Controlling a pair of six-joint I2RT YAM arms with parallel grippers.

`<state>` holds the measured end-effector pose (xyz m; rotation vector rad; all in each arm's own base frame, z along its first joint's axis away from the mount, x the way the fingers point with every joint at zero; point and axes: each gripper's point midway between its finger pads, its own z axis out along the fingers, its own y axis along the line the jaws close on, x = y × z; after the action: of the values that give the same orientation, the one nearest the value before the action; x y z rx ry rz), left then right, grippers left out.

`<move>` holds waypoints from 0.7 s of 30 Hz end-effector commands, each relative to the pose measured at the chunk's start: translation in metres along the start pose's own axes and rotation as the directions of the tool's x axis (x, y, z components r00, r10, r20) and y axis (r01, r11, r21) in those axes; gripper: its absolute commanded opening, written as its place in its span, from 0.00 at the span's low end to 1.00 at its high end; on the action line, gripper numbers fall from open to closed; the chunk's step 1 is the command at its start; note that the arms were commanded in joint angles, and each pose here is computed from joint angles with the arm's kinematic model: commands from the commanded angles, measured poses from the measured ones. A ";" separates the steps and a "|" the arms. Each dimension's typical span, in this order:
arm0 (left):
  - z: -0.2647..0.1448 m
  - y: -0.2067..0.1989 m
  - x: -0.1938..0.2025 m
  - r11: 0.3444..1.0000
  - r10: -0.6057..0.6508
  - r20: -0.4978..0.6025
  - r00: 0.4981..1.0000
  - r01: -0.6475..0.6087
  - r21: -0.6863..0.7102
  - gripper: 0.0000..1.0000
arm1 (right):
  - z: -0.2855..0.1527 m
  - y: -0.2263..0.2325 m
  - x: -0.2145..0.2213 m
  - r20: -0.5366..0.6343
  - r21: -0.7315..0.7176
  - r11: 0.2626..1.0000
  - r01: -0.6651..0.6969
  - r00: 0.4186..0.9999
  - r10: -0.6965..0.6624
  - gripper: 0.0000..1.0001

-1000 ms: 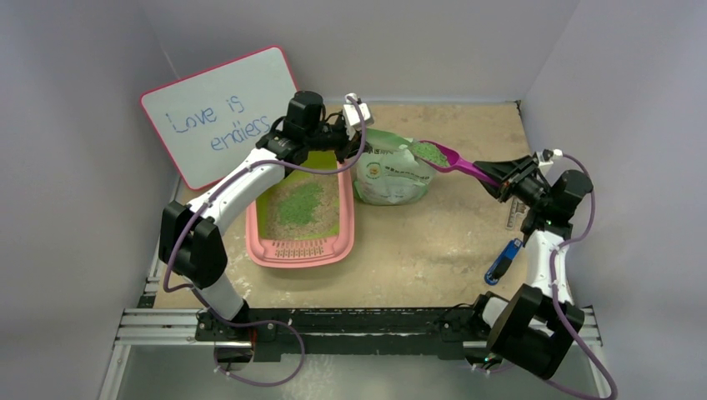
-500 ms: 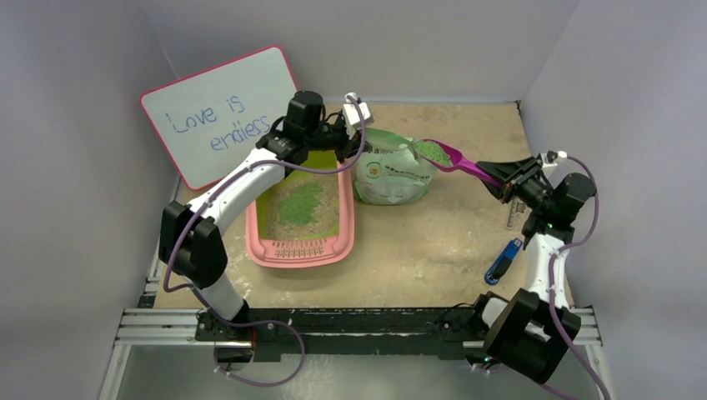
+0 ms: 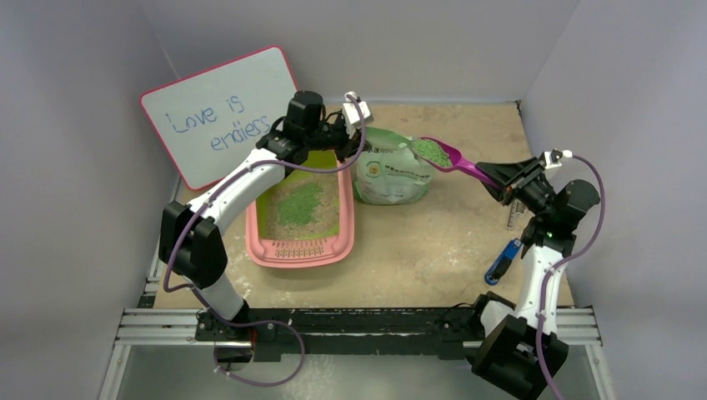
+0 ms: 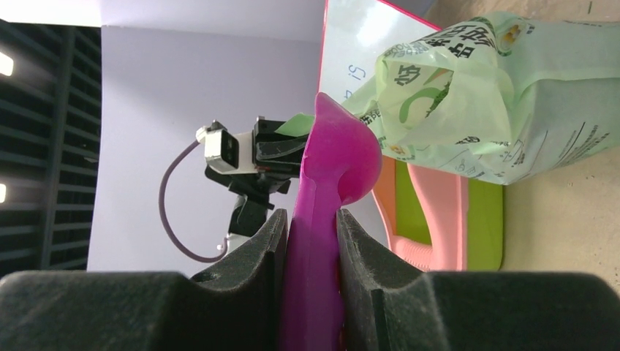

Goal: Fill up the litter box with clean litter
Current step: Pour the cat litter into the litter box.

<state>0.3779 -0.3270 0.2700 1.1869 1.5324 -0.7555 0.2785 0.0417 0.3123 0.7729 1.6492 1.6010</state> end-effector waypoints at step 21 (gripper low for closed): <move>-0.014 0.014 -0.057 0.994 0.048 0.157 0.986 -0.032 -0.102 0.00 | -0.009 0.024 0.036 -0.077 -0.062 0.998 0.023 0.997 -0.028 0.00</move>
<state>0.3834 -0.3261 0.2706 1.1280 1.5626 -0.7517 0.2596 0.0559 0.3204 0.7664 1.6424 1.6620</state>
